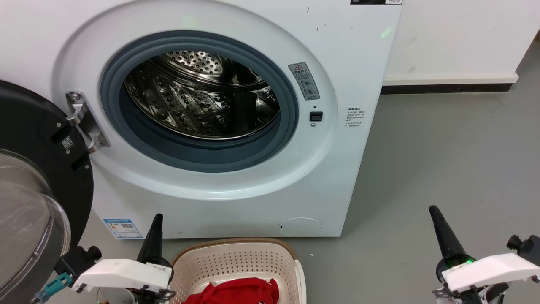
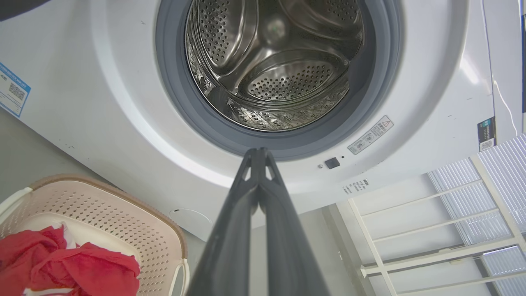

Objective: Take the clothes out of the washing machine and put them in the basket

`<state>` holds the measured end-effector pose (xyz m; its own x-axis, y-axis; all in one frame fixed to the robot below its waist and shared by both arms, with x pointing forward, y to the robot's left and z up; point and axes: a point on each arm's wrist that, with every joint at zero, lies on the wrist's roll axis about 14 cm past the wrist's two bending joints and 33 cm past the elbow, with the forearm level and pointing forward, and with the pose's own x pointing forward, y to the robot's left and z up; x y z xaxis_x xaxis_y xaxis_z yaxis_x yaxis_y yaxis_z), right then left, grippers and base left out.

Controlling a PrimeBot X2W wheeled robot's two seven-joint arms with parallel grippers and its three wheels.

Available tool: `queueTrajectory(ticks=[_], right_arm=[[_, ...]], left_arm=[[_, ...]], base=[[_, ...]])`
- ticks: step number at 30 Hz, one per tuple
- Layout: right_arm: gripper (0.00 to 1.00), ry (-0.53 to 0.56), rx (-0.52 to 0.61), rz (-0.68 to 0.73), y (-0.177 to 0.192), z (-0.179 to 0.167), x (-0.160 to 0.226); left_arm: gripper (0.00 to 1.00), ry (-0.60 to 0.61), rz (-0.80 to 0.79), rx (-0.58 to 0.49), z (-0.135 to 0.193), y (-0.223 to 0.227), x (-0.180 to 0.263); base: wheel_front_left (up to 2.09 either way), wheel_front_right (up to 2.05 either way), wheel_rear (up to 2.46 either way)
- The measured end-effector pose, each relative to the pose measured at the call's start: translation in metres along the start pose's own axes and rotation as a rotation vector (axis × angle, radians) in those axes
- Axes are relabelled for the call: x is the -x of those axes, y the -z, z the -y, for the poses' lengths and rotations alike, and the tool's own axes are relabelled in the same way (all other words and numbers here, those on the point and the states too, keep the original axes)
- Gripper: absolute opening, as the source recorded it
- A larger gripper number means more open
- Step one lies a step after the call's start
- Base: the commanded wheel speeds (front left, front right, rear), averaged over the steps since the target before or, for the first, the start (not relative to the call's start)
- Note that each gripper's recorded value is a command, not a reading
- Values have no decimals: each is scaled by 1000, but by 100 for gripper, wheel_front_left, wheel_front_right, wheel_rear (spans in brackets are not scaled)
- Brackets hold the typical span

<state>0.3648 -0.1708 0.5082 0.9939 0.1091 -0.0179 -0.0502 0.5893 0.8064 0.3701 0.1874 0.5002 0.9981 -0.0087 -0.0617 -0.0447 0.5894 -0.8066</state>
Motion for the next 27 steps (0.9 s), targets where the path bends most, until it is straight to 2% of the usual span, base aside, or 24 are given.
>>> queueTrajectory(ticks=[27], right_arm=[[0, 12, -288, 48, -11, 8, -10]], left_arm=[[0, 1, -1, 289, -5, -4, -7]], base=[[0, 0, 0]])
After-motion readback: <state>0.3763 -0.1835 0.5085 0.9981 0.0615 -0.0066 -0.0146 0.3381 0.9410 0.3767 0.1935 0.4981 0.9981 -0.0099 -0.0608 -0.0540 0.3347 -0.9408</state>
